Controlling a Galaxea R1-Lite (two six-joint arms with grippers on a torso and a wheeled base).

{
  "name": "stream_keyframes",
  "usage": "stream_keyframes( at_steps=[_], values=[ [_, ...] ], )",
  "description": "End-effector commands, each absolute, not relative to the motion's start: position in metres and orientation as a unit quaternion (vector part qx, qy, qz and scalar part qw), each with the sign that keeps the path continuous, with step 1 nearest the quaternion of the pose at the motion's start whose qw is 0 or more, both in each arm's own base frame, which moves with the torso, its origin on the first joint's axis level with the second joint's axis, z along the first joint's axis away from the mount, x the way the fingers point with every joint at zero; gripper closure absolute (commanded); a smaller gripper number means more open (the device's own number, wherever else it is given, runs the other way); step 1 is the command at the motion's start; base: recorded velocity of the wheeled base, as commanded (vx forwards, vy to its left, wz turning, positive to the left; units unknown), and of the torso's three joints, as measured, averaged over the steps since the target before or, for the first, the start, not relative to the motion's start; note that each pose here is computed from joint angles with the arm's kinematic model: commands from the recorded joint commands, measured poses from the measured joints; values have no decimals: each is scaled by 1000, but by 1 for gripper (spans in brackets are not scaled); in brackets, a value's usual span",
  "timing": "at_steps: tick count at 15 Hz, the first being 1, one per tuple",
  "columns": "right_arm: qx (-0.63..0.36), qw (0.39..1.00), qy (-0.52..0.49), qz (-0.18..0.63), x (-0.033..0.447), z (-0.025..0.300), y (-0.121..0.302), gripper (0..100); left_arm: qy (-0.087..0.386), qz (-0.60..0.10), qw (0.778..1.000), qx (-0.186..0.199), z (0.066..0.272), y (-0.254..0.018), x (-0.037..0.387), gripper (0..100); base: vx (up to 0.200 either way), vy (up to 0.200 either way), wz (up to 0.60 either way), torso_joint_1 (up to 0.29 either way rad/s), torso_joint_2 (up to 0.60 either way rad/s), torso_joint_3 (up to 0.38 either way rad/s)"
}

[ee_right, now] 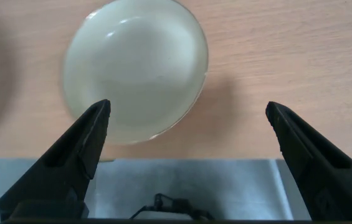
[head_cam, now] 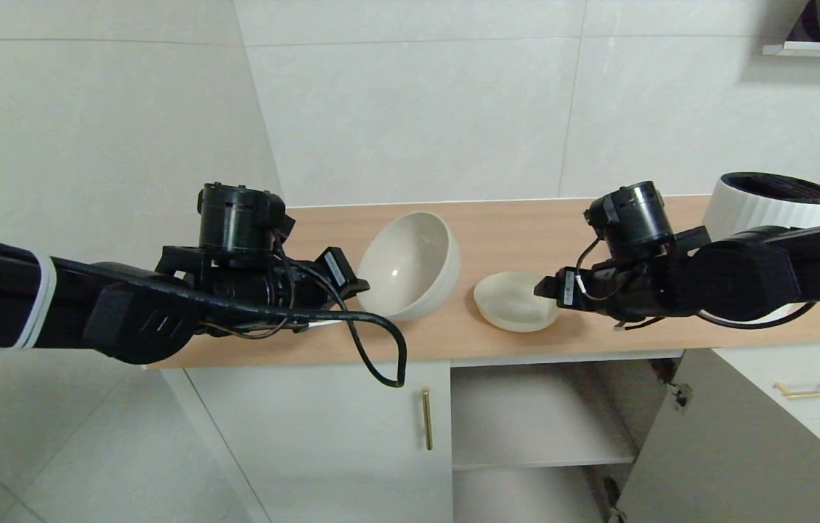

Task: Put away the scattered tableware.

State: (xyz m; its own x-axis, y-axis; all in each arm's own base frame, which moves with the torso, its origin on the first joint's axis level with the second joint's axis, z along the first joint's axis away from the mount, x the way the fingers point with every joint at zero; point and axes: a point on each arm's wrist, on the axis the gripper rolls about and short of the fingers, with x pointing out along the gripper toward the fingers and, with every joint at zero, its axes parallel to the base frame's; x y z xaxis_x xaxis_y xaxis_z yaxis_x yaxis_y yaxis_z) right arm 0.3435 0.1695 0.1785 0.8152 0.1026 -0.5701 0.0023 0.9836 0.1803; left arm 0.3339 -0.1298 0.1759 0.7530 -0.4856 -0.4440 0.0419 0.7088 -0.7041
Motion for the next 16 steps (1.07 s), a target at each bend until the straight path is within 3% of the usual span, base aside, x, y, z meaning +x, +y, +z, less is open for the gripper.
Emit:
stream_keyframes(
  at_steps=[1,12,13,16],
  values=[
    [65,945,319,-9,363,149,177,0,314,-154,869,-351,179,-129,332,100,0,0,0,0,0,0],
    [73,949,305,-23,372,148,170,0,315,-153,869,-351,178,-129,333,100,0,0,0,0,0,0],
    [74,949,305,-23,372,148,170,100,316,-152,868,-350,177,-129,333,100,0,0,0,0,0,0],
    [76,950,303,-23,372,150,170,100,318,-151,868,-350,175,-130,333,100,0,0,0,0,0,0]
  ],
)
